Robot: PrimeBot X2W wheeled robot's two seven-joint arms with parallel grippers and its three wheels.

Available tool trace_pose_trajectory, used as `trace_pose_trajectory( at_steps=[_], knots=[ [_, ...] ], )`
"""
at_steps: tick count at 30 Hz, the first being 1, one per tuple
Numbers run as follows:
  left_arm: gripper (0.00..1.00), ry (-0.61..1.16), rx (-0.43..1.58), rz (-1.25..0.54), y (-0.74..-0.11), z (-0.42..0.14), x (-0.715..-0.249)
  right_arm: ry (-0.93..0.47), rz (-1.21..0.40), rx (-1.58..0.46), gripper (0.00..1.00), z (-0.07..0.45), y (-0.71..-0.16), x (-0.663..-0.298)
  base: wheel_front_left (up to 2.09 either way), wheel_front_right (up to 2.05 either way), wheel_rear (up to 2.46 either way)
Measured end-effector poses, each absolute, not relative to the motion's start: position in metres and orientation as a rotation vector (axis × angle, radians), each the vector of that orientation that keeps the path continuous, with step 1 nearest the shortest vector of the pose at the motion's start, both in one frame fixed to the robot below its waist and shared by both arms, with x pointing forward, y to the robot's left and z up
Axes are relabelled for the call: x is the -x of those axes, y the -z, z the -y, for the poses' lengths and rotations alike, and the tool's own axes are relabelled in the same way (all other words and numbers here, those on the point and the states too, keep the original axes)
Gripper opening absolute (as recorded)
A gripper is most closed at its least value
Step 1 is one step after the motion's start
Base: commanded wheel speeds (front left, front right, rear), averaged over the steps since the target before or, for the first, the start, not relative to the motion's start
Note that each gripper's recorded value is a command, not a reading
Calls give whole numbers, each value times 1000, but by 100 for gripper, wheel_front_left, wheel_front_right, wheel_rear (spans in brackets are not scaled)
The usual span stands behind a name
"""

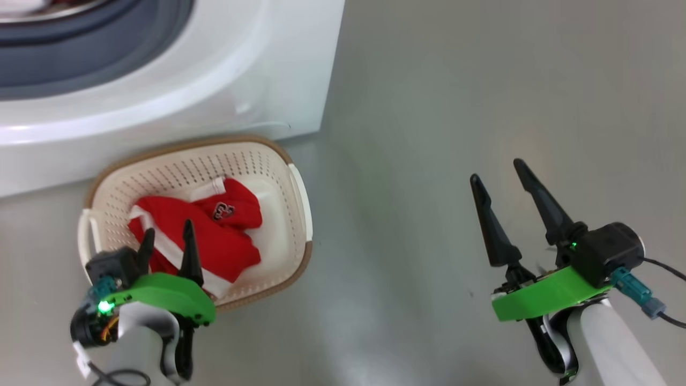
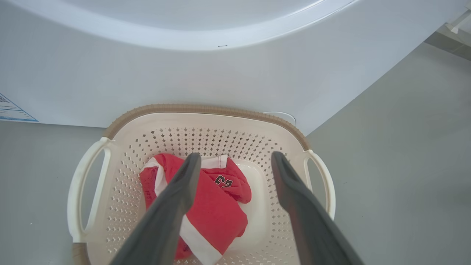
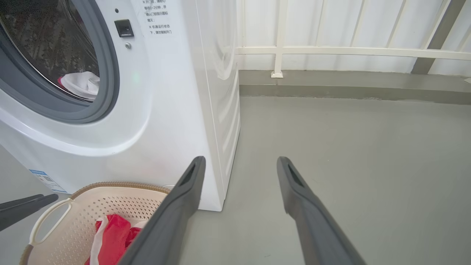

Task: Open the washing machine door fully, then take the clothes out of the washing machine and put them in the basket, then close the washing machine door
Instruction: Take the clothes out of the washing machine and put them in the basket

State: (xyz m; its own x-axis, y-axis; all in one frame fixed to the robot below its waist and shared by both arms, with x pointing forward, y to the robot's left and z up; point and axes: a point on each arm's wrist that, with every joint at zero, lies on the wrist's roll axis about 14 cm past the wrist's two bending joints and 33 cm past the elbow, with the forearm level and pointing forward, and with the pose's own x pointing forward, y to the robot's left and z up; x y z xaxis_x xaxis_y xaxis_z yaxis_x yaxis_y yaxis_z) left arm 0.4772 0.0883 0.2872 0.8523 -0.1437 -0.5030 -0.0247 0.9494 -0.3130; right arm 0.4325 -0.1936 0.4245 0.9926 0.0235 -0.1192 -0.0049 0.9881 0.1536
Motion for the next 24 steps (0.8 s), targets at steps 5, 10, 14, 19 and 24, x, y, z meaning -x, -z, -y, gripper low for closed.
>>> trace_pose_trajectory(
  at_steps=[5,10,14,19,24],
  knots=[
    [100,80,297,-447,-322,-93,-477,-23,-118,-165,100,188,-430,-421,0,0,0],
    [100,109,264,-319,-367,-94,-476,-26,-106,-175,100,186,-438,-412,0,0,0],
    [100,111,237,-222,-402,-99,-470,-34,-91,-173,100,182,-445,-405,0,0,0],
    [100,108,197,-111,-441,-106,-459,-42,-71,-171,100,180,-454,-396,0,0,0],
    [100,97,166,-37,-468,-115,-441,-65,-44,-171,100,172,-464,-390,0,0,0]
  ],
)
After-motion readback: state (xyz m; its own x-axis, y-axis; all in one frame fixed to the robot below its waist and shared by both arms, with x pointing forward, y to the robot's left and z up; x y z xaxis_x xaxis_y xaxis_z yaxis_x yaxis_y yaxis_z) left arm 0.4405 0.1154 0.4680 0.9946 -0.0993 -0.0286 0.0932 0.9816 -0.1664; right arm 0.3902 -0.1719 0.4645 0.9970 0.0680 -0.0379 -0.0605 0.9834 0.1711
